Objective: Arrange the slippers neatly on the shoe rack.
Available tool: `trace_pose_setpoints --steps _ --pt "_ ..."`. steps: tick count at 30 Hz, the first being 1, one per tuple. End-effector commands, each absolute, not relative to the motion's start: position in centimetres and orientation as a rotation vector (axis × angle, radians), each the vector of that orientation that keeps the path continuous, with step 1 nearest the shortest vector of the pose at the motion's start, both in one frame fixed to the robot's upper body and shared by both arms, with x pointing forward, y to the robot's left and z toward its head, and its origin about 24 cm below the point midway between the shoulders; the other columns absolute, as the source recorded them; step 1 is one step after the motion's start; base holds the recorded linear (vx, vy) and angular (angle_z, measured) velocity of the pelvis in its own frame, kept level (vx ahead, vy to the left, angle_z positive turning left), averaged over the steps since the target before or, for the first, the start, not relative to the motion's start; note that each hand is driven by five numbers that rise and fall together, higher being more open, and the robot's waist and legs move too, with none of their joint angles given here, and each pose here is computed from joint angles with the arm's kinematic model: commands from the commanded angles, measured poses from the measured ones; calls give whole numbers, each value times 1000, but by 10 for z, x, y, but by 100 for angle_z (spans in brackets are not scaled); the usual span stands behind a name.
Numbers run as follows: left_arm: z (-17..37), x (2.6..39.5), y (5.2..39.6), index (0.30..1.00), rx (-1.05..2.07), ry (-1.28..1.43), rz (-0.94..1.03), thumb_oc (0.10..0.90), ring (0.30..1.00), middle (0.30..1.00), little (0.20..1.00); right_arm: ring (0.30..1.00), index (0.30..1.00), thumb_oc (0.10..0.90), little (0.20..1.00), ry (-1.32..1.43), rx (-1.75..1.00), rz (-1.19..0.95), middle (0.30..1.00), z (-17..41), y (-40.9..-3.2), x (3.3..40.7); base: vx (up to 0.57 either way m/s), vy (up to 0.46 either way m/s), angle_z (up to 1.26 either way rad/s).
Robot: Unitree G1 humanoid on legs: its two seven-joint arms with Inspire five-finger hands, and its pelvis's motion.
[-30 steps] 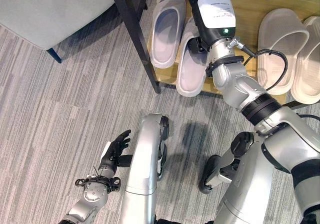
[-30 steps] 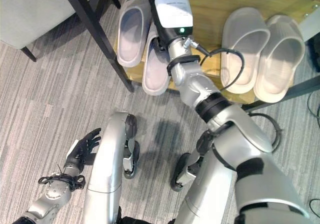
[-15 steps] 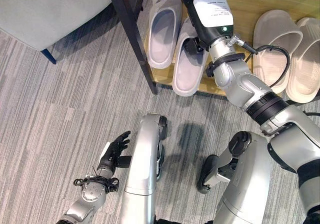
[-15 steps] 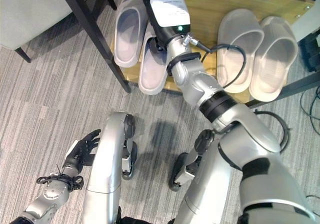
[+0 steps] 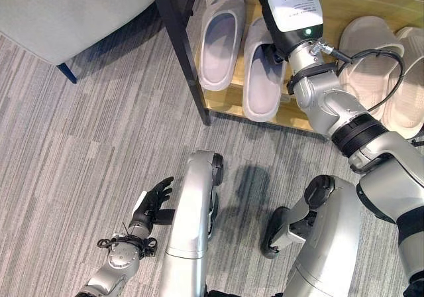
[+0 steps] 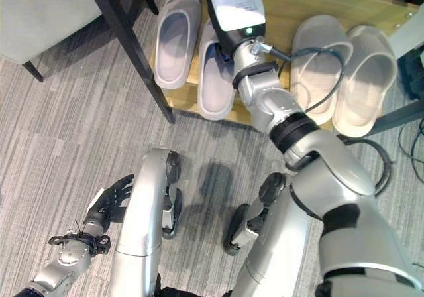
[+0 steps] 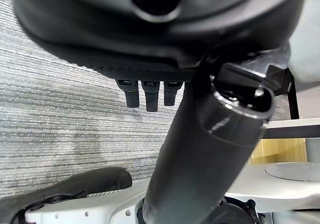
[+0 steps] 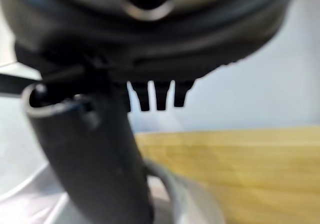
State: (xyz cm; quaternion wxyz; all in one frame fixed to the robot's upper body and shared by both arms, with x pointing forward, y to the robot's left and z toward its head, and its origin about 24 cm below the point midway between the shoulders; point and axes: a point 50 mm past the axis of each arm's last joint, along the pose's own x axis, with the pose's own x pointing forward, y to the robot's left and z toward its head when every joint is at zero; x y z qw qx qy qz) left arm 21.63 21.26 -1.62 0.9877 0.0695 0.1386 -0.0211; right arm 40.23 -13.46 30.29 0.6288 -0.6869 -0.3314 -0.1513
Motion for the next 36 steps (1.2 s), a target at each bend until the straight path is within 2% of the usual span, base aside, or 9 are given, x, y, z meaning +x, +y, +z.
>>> trace_pose_setpoints --steps 1,11,24,36 --pt "-1 215 195 900 105 169 -151 800 900 900 900 900 900 800 900 -1046 -1596 -608 900 391 -124 377 7 -30 6" --pt "1 216 193 900 125 166 -173 800 900 900 900 900 900 800 900 -1005 -1672 -610 900 391 -123 384 4 -1 4" --pt "-1 212 202 900 140 178 -131 800 900 900 900 900 900 800 900 -1092 -1541 -458 900 382 -102 375 2 0 1" --pt "-3 205 212 900 133 197 -77 800 900 900 900 900 900 800 900 -1135 -1472 -383 900 371 -107 362 0 0 0"
